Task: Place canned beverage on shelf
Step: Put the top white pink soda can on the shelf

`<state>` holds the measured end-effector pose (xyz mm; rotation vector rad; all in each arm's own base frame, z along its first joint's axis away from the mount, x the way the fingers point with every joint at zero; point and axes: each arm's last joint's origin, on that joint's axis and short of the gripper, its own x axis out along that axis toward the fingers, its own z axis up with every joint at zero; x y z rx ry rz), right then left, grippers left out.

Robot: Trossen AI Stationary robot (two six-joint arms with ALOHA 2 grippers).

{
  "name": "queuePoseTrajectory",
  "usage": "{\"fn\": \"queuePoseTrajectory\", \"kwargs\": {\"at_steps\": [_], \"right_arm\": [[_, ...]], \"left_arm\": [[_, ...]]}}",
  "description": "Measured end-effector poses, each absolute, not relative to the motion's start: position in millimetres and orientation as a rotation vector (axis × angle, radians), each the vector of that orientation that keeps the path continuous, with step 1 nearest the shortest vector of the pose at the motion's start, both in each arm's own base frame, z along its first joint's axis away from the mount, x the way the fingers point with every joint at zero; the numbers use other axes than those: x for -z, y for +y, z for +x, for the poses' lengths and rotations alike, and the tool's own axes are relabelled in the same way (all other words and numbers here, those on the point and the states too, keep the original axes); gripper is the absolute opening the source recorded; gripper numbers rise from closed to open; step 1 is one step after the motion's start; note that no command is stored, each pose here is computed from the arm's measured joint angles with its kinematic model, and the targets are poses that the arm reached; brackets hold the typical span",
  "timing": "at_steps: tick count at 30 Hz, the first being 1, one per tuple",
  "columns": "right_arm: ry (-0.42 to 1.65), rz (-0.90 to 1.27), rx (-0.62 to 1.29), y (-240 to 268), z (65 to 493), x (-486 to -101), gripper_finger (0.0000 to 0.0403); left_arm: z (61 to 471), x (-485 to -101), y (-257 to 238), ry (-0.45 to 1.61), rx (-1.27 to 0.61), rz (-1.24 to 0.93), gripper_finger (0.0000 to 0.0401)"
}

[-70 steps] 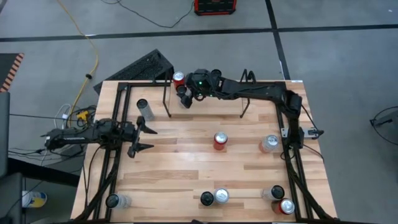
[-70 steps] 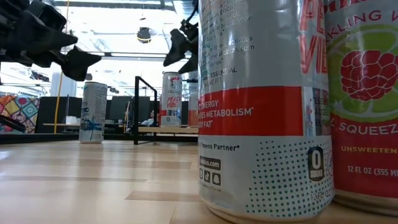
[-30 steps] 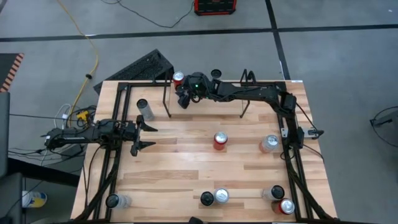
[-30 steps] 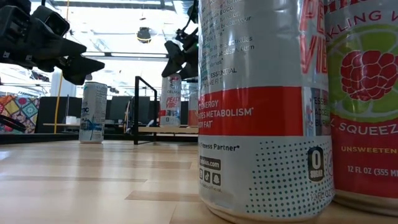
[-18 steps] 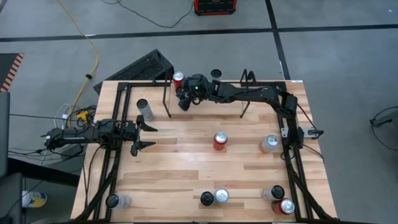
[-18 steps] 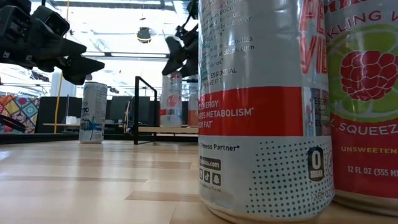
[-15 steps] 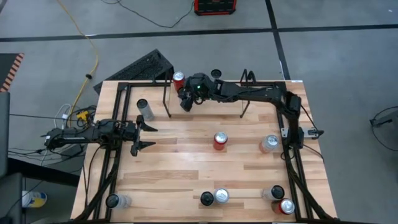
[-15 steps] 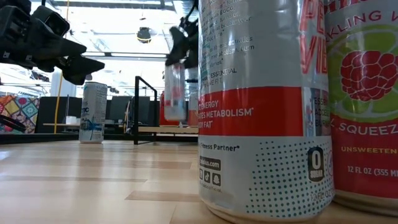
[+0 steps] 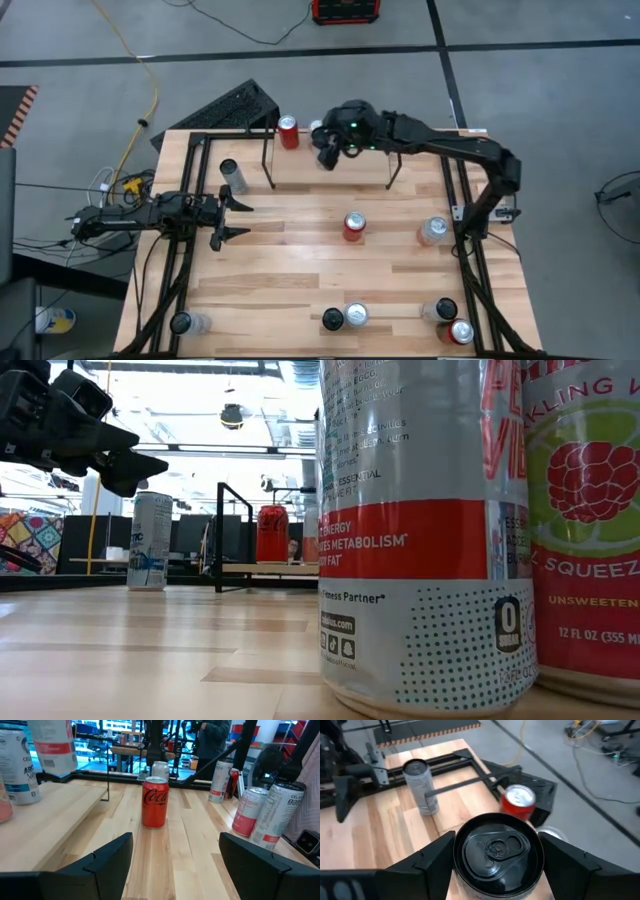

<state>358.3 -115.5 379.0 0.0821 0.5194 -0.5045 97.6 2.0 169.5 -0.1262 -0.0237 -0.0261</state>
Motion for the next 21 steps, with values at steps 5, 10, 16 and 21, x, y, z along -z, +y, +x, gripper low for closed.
{"fn": "queuePoseTrajectory", "kwargs": {"at_steps": [5,10,16,21], "right_arm": [[0.518,0.081,0.574,-113,325,-384,0.0279],[0.494,0.113,0.693,-120,296,-372,0.0279],[0.502,0.187,0.784,-137,276,-339,0.0279],[0.521,0.22,0.845,-153,267,-322,0.0279]], "left_arm": [[98,-169,2,-0.023,0.025,-0.126,0.0282],[98,-170,2,-0.024,0.026,-0.126,0.0282],[98,-170,2,-0.024,0.026,-0.126,0.0282],[98,-170,2,-0.024,0.026,-0.126,0.0282]]}}
